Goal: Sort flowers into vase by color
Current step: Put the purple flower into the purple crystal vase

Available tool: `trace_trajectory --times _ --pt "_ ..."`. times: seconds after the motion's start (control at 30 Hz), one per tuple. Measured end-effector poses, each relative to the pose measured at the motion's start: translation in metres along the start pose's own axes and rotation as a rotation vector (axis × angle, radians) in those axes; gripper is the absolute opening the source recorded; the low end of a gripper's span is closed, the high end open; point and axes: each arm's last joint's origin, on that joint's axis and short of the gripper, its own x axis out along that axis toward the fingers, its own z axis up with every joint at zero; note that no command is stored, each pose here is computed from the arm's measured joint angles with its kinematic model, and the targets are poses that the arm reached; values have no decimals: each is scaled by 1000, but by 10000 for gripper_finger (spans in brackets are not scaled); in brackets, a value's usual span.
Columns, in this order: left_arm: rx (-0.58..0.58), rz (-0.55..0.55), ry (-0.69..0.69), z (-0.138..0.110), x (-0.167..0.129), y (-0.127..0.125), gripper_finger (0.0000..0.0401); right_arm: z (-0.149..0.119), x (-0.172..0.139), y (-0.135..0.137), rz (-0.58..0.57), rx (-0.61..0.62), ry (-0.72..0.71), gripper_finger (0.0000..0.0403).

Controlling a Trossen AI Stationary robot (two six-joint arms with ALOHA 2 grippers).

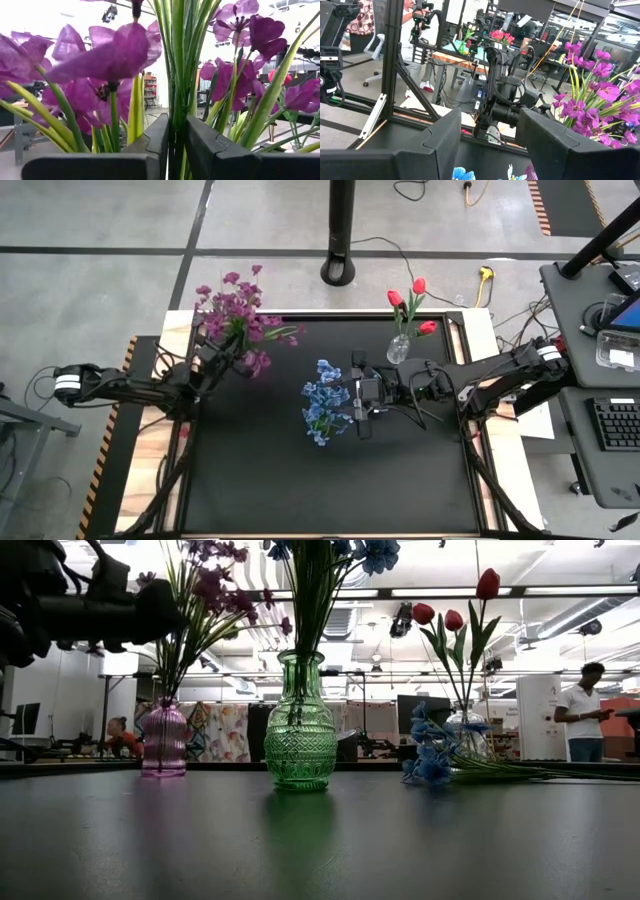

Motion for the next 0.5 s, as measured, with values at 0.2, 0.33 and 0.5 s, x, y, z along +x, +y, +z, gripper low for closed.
trace_trajectory --times 0.2,0.33,0.5 --pt "25 21 16 -1 0 0 39 0 0 0 0 0 1 194" --pt "42 13 29 -3 0 0 39 0 0 0 1 0 1 194" --pt "38 31 35 -3 -1 -1 39 0 0 0 1 0 1 194"
